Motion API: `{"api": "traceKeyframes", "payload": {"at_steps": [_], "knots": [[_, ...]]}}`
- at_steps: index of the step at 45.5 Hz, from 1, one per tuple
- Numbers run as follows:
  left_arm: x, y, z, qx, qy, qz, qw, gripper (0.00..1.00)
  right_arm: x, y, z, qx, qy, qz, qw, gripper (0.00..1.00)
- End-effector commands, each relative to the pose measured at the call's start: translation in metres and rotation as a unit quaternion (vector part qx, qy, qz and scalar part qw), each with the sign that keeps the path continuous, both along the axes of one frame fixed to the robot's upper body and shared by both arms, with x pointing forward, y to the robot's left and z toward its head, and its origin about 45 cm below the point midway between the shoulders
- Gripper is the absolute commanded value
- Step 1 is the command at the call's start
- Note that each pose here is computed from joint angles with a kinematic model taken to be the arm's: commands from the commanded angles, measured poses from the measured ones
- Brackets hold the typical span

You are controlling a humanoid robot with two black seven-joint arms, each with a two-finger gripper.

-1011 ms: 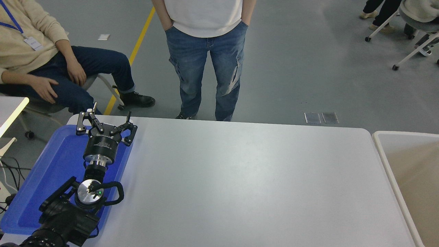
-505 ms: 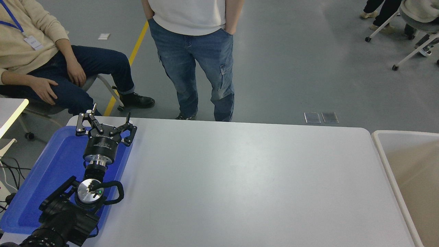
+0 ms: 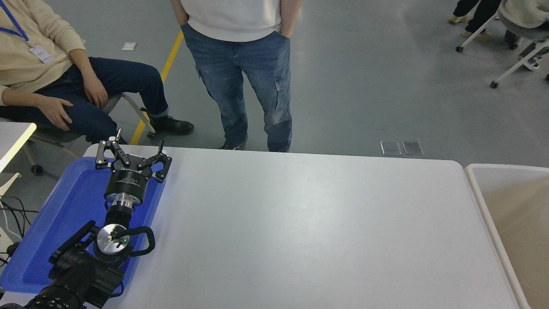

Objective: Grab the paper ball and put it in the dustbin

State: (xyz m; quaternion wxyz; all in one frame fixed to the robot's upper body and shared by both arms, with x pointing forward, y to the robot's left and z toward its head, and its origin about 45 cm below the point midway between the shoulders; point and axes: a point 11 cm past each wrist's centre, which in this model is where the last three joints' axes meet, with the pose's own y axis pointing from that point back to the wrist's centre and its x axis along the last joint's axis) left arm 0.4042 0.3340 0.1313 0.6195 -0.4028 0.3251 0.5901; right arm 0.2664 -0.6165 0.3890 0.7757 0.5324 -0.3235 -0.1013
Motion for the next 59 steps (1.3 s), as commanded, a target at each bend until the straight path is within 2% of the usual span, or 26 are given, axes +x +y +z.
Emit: {"api": "traceKeyframes", "payload": {"at_steps": [1, 3, 20, 26, 32, 42, 59], "knots": [[0.0, 0.0, 0.0, 0.001, 0.0, 0.0, 1.0, 1.0, -0.006, -0.01, -0.073, 0.029, 0.039, -0.02, 0.999, 0.0], [0.0, 0.0, 0.0, 0.001, 0.0, 0.0, 1.0, 1.0, -0.009, -0.01, -0.086, 0.036, 0.047, -0.023, 0.998, 0.0], [0.0, 0.0, 0.0, 0.0, -0.001, -0.001, 1.0, 1.0, 0.001, -0.019, -0.173, -0.097, -0.056, 0.036, 0.993, 0.0], [0.0, 0.0, 0.0, 0.0, -0.001, 0.0, 1.0, 1.0, 0.012, -0.01, -0.191, -0.098, -0.075, 0.042, 0.991, 0.0], [0.0, 0.0, 0.0, 0.0, -0.001, 0.0, 1.0, 1.0, 0.007, -0.009, -0.211, -0.086, -0.088, 0.013, 0.992, 0.0], [0.0, 0.0, 0.0, 0.0, -0.001, 0.0, 1.0, 1.0, 0.019, -0.004, -0.237, -0.116, -0.102, 0.031, 0.988, 0.0], [0.0, 0.0, 0.0, 0.0, -0.001, 0.0, 1.0, 1.0, 0.008, 0.016, -0.297, -0.12, -0.122, 0.013, 0.985, 0.0]]}}
